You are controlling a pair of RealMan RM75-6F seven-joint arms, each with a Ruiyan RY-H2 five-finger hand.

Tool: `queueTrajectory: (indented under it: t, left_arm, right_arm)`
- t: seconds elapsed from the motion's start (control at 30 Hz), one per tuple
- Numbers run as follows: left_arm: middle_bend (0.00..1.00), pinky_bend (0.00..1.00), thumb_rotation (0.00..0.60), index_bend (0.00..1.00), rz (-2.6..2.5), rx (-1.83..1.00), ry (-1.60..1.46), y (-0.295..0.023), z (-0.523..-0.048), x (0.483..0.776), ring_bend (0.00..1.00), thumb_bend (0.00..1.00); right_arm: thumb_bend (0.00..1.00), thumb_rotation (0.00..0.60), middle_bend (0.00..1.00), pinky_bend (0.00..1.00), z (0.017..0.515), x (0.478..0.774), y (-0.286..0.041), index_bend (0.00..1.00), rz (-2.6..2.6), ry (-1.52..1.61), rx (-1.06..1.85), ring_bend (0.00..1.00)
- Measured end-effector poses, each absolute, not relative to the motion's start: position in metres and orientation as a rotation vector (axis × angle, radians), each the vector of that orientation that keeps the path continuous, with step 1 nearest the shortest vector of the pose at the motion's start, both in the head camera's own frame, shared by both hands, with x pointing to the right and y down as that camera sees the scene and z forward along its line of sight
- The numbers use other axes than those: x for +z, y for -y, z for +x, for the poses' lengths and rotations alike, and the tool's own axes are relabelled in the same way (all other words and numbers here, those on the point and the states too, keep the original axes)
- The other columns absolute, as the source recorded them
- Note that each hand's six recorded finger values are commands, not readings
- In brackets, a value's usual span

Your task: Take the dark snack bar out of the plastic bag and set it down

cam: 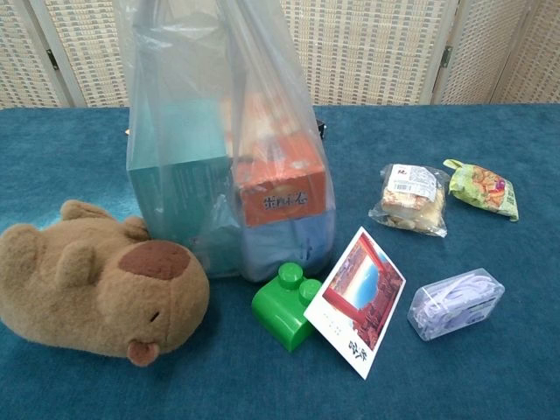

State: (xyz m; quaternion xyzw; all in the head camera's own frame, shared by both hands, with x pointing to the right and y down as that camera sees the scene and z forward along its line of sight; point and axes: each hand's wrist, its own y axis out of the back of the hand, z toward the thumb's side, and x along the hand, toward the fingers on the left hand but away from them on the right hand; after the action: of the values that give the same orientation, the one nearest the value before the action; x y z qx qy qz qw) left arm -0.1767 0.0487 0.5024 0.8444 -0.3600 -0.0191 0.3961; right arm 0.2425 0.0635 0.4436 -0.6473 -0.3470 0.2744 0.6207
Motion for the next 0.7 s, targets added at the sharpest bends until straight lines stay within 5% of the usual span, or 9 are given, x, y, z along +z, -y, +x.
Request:
queueTrajectory:
  t: [0.2,0.7]
  left_arm:
    - [0.55,0.89,0.600,0.42,2.077,-0.049,0.948,-0.047,-0.180,0.504,0.65,0.23]
    - [0.68,1.00,0.600,0.54,2.028,-0.044,1.101,-0.029,-0.191,0.490,0.79,0.47]
  right_arm:
    - [0.00,0.600,0.05,0.03,0.286,0.478,-0.087,0.00,-1.563,0.719,0.823,0.00]
    - [0.00,0.600,0.07,0.05,0.354,0.546,-0.141,0.00,-1.708,0.690,1.095,0.00]
